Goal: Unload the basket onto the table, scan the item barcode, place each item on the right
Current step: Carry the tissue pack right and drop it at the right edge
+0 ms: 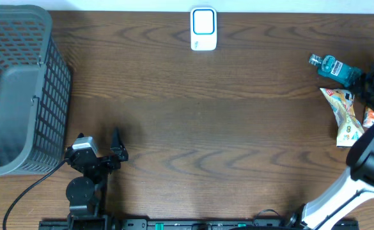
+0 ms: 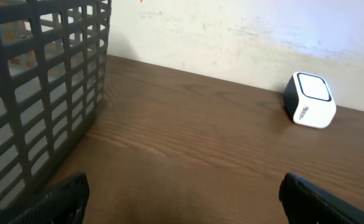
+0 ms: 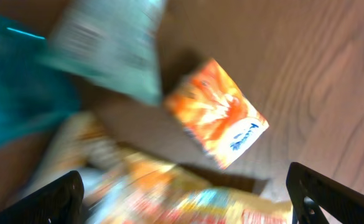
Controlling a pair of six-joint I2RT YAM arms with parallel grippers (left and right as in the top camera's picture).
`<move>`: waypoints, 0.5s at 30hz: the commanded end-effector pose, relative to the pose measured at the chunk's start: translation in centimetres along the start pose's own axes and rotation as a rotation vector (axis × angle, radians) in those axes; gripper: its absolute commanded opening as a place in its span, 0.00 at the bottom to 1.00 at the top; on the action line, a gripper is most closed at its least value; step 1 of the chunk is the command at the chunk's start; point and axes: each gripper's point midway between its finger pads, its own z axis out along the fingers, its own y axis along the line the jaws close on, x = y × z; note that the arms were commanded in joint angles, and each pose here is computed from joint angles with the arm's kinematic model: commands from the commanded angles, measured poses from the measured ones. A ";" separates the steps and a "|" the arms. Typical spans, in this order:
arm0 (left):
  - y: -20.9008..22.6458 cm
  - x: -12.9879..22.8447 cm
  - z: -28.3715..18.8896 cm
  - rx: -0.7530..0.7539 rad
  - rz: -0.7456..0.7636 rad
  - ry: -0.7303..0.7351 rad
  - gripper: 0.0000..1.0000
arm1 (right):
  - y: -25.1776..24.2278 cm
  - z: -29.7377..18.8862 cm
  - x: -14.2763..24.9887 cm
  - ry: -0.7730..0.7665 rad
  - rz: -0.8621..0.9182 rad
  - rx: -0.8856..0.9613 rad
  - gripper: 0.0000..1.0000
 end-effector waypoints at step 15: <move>0.5 1.7 0.2 -0.018 -0.007 0.045 0.98 | 1.8 -37.2 2.7 -0.549 -0.275 -0.853 0.99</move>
